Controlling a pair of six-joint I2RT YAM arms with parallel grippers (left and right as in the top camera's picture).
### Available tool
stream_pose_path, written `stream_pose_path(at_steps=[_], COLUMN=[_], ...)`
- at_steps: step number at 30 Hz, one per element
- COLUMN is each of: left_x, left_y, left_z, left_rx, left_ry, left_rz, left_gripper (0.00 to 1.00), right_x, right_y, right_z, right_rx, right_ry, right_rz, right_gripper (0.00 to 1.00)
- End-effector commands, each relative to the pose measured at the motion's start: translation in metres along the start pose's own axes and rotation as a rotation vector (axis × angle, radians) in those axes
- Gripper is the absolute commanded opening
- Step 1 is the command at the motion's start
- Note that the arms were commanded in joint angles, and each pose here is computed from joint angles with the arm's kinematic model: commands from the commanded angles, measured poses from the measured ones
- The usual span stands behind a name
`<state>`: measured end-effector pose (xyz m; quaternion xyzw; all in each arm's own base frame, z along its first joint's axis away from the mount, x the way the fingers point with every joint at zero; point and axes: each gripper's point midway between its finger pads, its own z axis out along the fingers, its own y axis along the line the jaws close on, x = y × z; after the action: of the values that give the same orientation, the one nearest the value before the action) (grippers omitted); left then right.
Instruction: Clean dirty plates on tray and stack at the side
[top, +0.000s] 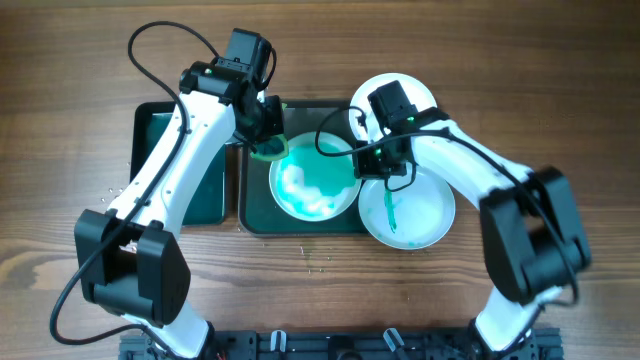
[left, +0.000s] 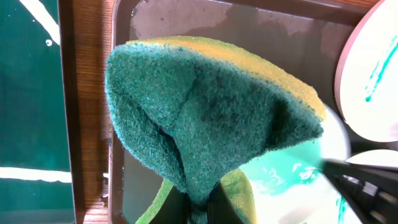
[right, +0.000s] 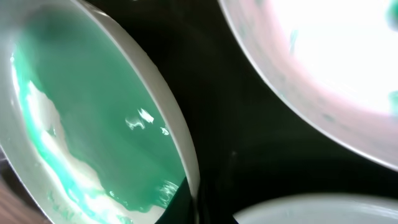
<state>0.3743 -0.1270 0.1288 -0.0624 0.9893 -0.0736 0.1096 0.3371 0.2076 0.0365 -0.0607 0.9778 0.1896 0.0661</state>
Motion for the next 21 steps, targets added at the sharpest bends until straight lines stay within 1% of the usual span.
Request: stream_pose_path(at_steps=[1, 5, 9, 11, 14, 21], left_x=[0.0, 0.001, 0.001, 0.001, 0.001, 0.001], left_y=[-0.002, -0.002, -0.002, -0.002, -0.002, -0.002], left_z=[-0.001, -0.001, -0.001, -0.001, -0.001, -0.001], left_rx=[0.018, 0.018, 0.017, 0.017, 0.017, 0.017], left_ry=[0.004, 0.005, 0.005, 0.006, 0.006, 0.006], left_rz=[0.02, 0.02, 0.02, 0.02, 0.02, 0.02], left_gripper=[0.04, 0.04, 0.04, 0.04, 0.04, 0.04], right_x=[-0.024, -0.03, -0.03, -0.029, -0.027, -0.03], right_y=[0.02, 0.014, -0.005, -0.013, -0.016, -0.02], right_z=[-0.062, -0.107, -0.137, -0.144, -0.147, -0.168], right_rx=[0.071, 0.231, 0.428, 0.506, 0.556, 0.733], right_ry=[-0.204, -0.358, -0.456, -0.473, -0.483, -0.584], right_rz=[-0.098, -0.101, -0.089, -0.091, -0.094, -0.11], right_gripper=[0.04, 0.04, 0.04, 0.04, 0.04, 0.04])
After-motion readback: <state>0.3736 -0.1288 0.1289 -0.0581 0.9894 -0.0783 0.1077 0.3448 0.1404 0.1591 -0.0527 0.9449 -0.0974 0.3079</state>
